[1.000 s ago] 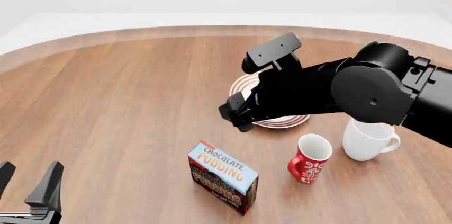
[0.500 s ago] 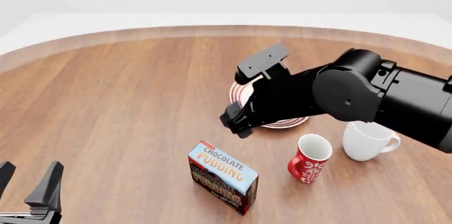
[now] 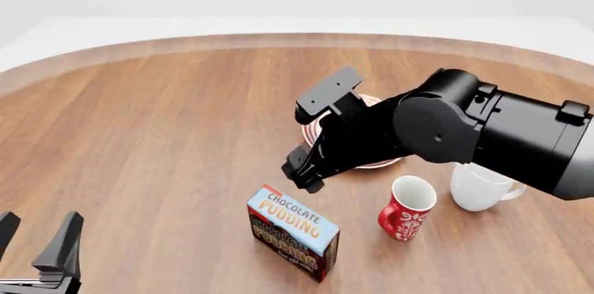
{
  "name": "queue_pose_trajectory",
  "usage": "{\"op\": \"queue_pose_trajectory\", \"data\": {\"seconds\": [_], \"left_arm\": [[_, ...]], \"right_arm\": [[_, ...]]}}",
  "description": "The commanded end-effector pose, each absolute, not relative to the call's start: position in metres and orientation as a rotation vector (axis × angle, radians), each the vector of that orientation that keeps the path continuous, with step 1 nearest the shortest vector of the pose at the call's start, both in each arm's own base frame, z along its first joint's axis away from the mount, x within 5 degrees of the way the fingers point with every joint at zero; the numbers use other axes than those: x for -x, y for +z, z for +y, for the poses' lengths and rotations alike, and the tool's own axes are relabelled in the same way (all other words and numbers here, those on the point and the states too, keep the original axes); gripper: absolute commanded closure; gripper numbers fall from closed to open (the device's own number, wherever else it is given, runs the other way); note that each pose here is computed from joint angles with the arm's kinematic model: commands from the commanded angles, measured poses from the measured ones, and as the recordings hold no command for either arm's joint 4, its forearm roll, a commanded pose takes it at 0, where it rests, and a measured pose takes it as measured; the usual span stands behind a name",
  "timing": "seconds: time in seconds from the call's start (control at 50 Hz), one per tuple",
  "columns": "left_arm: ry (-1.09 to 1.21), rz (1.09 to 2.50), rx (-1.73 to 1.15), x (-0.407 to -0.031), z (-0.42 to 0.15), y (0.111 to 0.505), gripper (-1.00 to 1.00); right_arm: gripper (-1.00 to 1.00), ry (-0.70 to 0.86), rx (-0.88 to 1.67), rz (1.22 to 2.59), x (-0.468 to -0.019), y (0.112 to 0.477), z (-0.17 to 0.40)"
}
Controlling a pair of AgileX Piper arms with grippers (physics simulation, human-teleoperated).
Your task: Put the chocolate pudding to the right of the plate.
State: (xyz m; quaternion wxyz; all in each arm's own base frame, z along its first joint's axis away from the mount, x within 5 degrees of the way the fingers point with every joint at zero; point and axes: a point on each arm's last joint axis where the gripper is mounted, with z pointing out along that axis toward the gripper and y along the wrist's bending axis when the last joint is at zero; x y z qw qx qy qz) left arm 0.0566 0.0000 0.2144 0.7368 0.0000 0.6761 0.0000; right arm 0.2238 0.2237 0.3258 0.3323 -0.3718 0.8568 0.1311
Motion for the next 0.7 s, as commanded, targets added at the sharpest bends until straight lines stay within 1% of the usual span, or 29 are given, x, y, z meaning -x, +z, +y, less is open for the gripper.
{"op": "queue_pose_trajectory", "data": {"seconds": [0.02, 0.34, 0.56, 0.58, 0.7], "left_arm": [[0.000, 1.485, 0.000, -0.057, 0.000, 0.214, -1.00], [0.000, 1.485, 0.000, -0.057, 0.000, 0.214, -1.00], [0.000, 1.485, 0.000, -0.057, 0.000, 0.214, -1.00], [0.000, 1.485, 0.000, -0.057, 0.000, 0.214, -1.00], [0.000, 1.485, 0.000, -0.057, 0.000, 0.214, -1.00]], "right_arm": [[-1.00, 0.333, 1.024, 2.250, -0.223, 0.320, 0.232], [-1.00, 0.317, 1.067, 2.252, -0.223, 0.322, 0.235], [-1.00, 0.288, 1.097, 2.264, -0.227, 0.317, 0.233], [-1.00, 0.281, 1.124, 2.264, -0.231, 0.314, 0.240], [-1.00, 0.279, 1.140, 2.268, -0.232, 0.309, 0.244]]}}
